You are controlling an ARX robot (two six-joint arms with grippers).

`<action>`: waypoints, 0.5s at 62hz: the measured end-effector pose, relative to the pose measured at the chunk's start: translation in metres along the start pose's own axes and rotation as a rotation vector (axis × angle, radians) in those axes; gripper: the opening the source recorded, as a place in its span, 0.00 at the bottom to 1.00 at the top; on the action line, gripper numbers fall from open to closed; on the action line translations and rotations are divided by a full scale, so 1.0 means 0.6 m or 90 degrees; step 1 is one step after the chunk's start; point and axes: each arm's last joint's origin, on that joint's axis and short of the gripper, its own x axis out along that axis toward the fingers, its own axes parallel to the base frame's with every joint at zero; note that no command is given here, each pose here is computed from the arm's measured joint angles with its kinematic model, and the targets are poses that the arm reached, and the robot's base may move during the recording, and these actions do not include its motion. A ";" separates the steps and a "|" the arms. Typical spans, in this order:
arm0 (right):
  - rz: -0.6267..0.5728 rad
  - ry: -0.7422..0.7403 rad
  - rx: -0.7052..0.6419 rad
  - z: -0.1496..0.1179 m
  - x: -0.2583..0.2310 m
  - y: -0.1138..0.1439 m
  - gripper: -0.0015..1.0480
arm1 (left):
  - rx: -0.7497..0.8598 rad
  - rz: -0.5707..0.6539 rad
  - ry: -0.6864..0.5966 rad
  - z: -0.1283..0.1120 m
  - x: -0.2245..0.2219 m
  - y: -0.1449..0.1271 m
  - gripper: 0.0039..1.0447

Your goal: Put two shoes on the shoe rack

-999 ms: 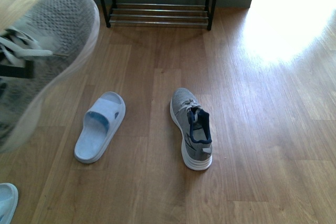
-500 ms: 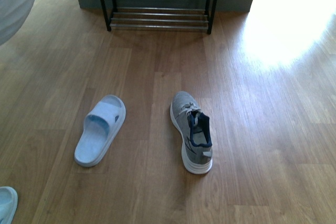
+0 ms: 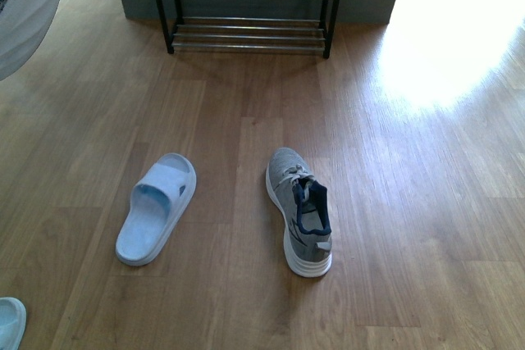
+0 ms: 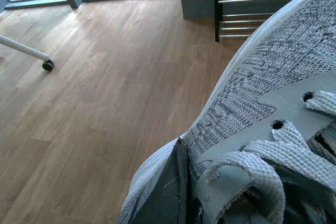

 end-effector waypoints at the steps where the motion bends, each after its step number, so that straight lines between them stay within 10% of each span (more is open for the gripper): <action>1: 0.000 0.000 0.000 0.000 0.000 0.000 0.91 | 0.000 0.000 0.000 0.000 0.000 0.000 0.01; 31: -0.001 0.000 0.000 0.000 0.000 0.000 0.91 | 0.001 -0.001 0.000 0.000 0.000 0.000 0.01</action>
